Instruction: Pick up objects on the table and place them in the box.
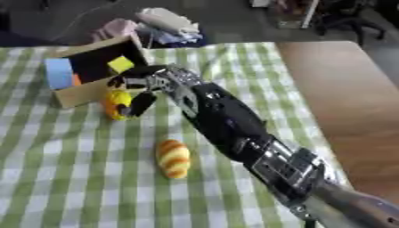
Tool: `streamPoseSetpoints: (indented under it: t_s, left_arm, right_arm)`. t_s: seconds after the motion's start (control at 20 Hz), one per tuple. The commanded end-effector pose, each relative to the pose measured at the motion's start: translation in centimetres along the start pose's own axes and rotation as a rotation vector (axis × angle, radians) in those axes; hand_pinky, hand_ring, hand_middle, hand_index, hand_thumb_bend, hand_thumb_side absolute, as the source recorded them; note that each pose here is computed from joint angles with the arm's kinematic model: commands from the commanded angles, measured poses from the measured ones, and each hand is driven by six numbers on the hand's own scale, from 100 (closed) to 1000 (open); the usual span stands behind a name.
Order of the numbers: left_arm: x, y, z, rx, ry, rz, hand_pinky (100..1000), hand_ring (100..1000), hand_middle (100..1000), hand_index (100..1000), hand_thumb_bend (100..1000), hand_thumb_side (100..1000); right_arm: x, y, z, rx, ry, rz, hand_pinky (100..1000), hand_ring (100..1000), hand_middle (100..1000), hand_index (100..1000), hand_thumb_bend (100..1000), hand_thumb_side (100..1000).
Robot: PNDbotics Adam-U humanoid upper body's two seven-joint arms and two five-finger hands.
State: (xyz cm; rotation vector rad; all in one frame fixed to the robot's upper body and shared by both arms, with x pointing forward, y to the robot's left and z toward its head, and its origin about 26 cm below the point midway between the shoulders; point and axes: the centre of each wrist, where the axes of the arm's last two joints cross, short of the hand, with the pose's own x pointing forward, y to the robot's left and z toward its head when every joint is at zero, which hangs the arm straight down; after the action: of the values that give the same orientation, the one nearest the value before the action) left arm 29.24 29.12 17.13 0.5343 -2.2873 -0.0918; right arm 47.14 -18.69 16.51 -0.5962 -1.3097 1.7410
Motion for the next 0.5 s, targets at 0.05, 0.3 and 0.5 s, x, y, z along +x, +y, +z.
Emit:
streamPoseSetpoints:
  t_s: [0.05,0.3,0.5]
  left_arm:
    - [0.65,0.19,-0.35,-0.003,-0.031,-0.002,697,574,621,812,246,632]
    - [0.64,0.2,-0.34,-0.003,-0.03,-0.002,697,574,621,812,246,633]
    - [0.63,0.17,-0.32,-0.004,-0.03,-0.001,697,573,621,812,245,633]
  right_arm:
    - [-0.54,-0.41,0.06,0.001,0.03,0.017,853,882,890,988,100,577]
    - [-0.76,0.24,-0.24,0.034,0.025,0.024,845,863,807,917,100,461]
    - [-0.5,0.1,-0.28,0.017,0.006,0.043,824,824,714,795,100,296]
